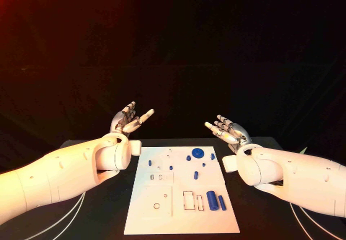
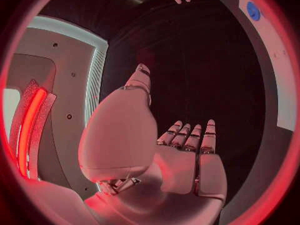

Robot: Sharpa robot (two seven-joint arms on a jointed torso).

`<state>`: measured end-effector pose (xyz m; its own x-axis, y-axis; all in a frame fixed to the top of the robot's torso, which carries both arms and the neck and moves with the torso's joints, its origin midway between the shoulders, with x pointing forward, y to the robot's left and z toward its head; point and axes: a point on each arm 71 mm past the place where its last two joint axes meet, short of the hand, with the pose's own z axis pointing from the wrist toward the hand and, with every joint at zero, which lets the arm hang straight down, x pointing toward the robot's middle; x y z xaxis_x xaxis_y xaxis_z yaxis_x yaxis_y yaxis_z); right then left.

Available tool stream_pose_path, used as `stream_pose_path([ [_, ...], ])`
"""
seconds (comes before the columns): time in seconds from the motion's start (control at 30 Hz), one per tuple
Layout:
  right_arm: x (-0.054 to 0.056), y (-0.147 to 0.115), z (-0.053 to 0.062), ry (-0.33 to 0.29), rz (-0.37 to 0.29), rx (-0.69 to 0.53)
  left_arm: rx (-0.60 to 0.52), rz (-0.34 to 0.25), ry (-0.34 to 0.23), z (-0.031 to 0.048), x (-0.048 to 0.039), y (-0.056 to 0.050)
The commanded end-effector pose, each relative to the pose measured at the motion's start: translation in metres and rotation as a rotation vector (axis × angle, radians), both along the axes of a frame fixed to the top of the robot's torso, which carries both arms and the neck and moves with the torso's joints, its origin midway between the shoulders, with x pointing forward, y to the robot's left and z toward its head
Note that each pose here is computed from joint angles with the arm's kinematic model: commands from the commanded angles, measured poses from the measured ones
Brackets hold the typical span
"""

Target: Assemble the parts on the task board

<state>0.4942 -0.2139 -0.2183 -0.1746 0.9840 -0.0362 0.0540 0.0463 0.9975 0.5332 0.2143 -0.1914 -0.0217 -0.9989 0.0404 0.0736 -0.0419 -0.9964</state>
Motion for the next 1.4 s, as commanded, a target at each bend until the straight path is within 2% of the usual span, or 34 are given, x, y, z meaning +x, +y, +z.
stream_pose_path([
  [0.03, 0.001, 0.009, 0.0, 0.051, 0.177, 0.029, -0.065, -0.07, -0.017, 0.0028, 0.0015, -0.005],
  [0.27, 0.004, 0.006, 0.001, 0.063, 0.215, 0.021, -0.065, -0.07, -0.017, 0.0028, 0.0015, -0.005],
  [0.3, 0.019, -0.009, 0.017, -0.219, 0.192, -0.384, -0.055, -0.047, -0.032, 0.0067, -0.0059, 0.015],
  [0.5, 0.025, -0.01, 0.024, -0.304, 0.244, -0.579, -0.044, -0.078, -0.044, 0.0107, -0.0126, 0.017],
  [0.8, 0.029, -0.005, 0.032, -0.367, 0.322, -0.832, -0.043, -0.135, -0.053, 0.02, -0.0242, 0.016],
  [1.03, 0.034, 0.002, 0.04, -0.417, 0.346, -1.019, -0.05, -0.179, -0.054, 0.0274, -0.0357, 0.015],
  [1.4, 0.039, 0.014, 0.043, -0.438, 0.382, -1.224, -0.057, -0.262, -0.06, 0.0404, -0.053, 0.007],
])
